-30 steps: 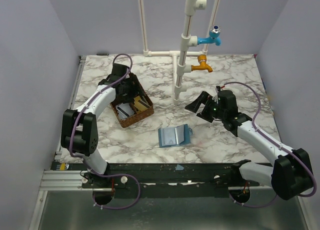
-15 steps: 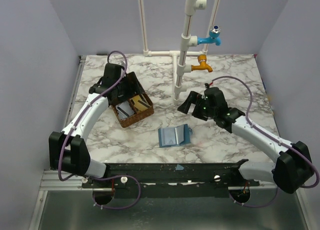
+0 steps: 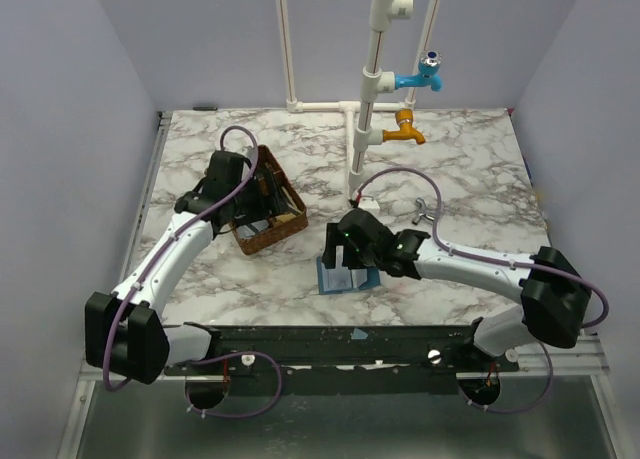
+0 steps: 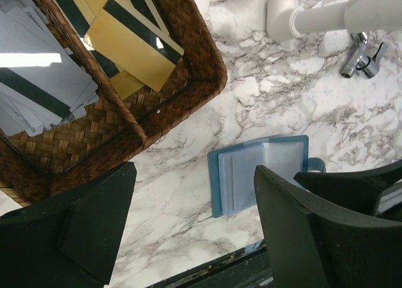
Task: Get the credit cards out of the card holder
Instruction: Remove the credit card from the card holder.
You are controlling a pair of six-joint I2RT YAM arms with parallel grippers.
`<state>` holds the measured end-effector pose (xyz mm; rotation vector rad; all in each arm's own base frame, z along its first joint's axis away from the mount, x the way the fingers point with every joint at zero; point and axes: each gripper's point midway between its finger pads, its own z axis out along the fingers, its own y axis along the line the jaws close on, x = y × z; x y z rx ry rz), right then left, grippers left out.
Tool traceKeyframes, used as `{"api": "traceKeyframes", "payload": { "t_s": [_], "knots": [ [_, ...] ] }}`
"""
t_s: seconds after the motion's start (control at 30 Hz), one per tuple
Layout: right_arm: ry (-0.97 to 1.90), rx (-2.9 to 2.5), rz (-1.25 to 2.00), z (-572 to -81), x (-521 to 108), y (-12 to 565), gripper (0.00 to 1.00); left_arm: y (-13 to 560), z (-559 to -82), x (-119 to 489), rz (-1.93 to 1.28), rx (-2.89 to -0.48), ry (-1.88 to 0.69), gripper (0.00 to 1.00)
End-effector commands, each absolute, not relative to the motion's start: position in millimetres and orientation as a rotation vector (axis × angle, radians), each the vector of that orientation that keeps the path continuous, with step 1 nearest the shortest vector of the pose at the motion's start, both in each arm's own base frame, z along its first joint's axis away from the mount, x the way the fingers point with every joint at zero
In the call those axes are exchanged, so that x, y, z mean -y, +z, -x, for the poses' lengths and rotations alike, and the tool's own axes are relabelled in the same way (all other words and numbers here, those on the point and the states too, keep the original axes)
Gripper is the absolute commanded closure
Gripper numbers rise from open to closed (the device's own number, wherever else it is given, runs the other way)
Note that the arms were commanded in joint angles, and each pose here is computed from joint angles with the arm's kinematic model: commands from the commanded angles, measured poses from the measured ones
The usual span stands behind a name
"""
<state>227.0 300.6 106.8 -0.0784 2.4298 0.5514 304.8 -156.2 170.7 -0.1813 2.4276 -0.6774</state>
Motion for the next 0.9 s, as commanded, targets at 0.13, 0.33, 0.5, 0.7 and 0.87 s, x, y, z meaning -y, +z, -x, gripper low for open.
{"api": "traceKeyframes", "payload": {
  "t_s": [0.13, 0.33, 0.5, 0.7, 0.87],
  "knots": [
    [0.386, -2.489, 0.065, -221, -300, 75, 0.12, 161, -283, 167, 0.117, -2.448, -0.718, 0.21],
    [0.351, -2.502, 0.086, -218, -294, 65, 0.29, 157, -278, 175, 0.103, -2.464, -0.73, 0.21],
    [0.357, -2.514, 0.11, -214, -298, 60, 0.31, 154, -276, 177, 0.102, -2.471, -0.731, 0.21],
    [0.319, -2.542, 0.12, -209, -294, 45, 0.35, 153, -276, 178, 0.103, -2.474, -0.73, 0.21],
    [0.296, -2.554, 0.132, -209, -296, 36, 0.35, 152, -277, 180, 0.096, -2.48, -0.731, 0.21]
  ]
}}
